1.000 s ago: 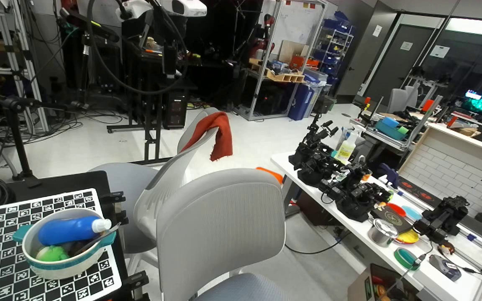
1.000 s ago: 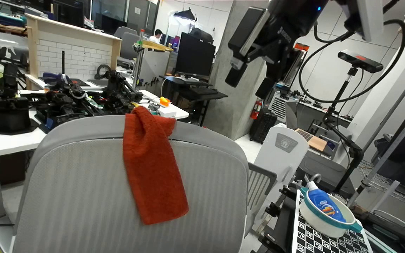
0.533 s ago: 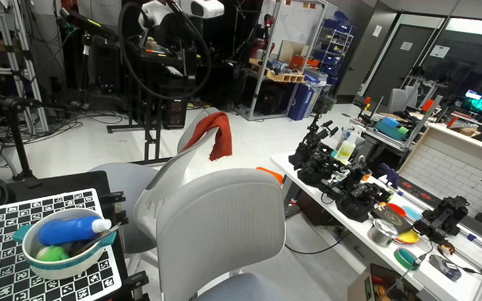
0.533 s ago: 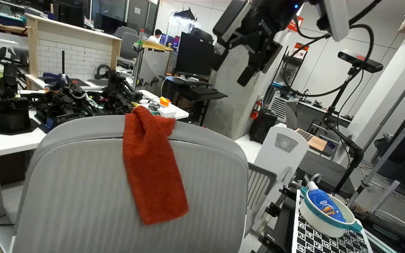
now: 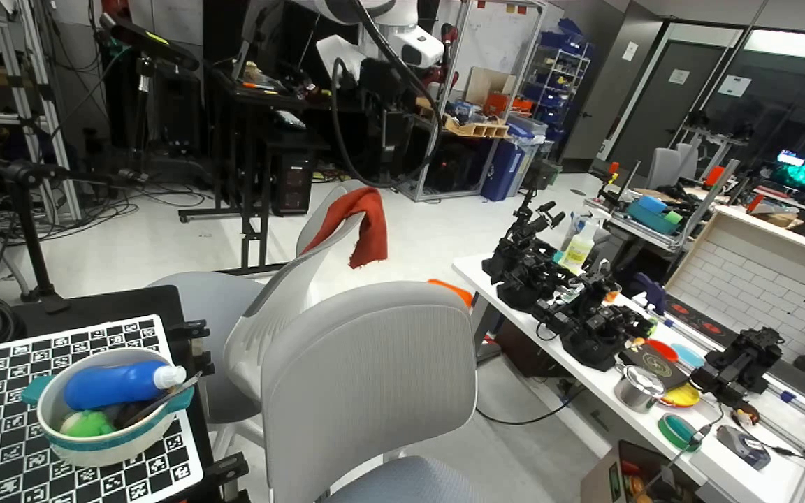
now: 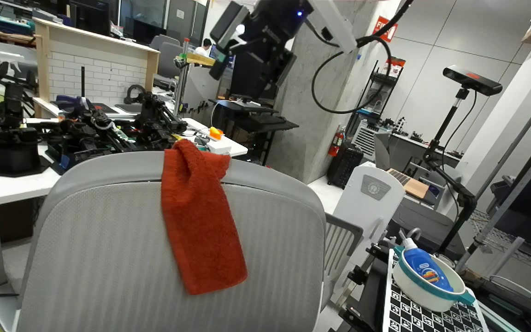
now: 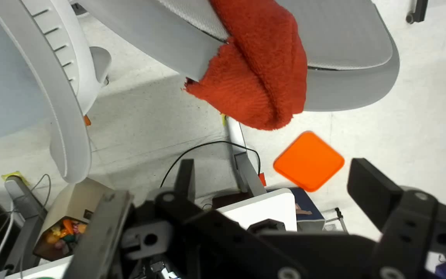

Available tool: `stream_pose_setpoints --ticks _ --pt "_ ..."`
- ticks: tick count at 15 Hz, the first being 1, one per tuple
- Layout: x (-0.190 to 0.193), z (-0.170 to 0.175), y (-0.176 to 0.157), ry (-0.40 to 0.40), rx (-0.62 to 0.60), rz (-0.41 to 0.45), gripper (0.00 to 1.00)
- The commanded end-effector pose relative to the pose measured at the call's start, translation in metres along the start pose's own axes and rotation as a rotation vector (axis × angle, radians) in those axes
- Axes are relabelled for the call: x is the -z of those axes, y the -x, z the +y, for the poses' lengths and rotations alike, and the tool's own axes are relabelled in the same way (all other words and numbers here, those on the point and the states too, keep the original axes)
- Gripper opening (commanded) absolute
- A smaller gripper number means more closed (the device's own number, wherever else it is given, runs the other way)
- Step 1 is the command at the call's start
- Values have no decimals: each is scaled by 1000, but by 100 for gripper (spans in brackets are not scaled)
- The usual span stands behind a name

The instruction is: Move the orange towel to the backrest of the left chair, then to the backrest of the right chair

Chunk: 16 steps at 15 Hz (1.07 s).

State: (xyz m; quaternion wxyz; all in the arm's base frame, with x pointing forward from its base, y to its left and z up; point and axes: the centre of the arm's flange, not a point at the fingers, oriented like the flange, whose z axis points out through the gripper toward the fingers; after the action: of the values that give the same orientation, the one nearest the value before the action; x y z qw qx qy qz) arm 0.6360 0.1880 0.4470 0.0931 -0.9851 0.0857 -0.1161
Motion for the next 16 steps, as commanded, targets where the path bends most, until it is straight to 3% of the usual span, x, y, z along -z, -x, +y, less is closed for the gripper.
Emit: stream_pose_setpoints --ticks 1,7,16 --pt "-29 -40 -39 -4 45 -42 100" --pt "-82 -76 -36 53 21 -129 100" --pt "-106 -74 -48 156 -43 -174 100"
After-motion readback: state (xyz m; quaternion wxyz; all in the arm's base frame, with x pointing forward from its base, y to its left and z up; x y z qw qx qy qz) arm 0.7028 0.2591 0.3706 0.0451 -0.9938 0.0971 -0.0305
